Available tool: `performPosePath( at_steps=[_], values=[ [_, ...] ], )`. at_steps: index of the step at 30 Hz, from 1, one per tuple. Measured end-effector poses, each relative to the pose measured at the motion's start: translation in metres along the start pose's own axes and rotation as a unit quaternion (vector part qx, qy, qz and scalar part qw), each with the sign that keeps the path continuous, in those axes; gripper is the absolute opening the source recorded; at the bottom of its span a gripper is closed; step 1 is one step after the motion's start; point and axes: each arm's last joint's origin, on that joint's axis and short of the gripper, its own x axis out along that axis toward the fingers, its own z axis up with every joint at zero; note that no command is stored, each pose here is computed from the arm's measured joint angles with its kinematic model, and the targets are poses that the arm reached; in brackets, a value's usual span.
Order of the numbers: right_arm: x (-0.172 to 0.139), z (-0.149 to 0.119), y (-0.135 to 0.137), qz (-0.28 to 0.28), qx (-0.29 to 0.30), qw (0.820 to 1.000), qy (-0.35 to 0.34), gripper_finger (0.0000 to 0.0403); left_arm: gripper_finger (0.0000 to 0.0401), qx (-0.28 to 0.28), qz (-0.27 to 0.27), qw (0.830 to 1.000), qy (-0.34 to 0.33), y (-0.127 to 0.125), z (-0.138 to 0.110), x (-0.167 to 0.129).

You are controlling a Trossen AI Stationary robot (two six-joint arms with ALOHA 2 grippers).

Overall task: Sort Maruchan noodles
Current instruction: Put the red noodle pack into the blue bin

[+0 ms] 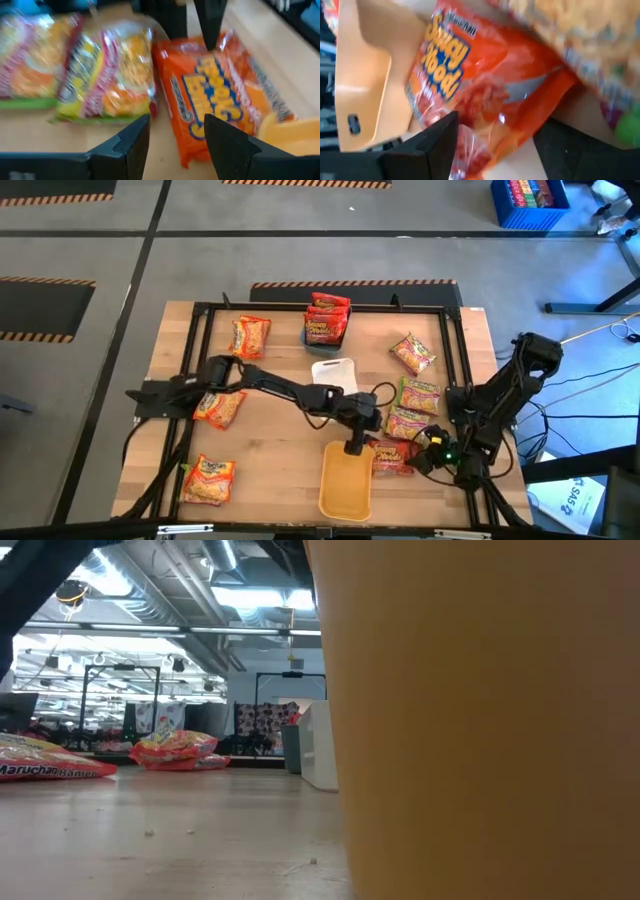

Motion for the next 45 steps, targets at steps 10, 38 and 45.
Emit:
performPosePath(
  at_steps=[10, 38, 45],
  values=[
    [0.017, 0.012, 0.004, -0.002, 0.007, 0.998, -0.054, 0.0234, 0.0180, 0.003, 0.002, 1.000, 0.011, 0.001, -0.004, 0.003],
    [0.033, 0.025, 0.011, 0.008, -0.006, 0.993, -0.114, 0.0091, 0.0180, 0.016, 0.016, 1.000, 0.017, 0.002, -0.005, 0.003],
    [0.033, 0.026, 0.010, 0.004, -0.032, 0.991, -0.127, 0.0008, 0.0180, 0.023, 0.017, 0.999, 0.018, 0.002, -0.005, 0.003]
  ],
)
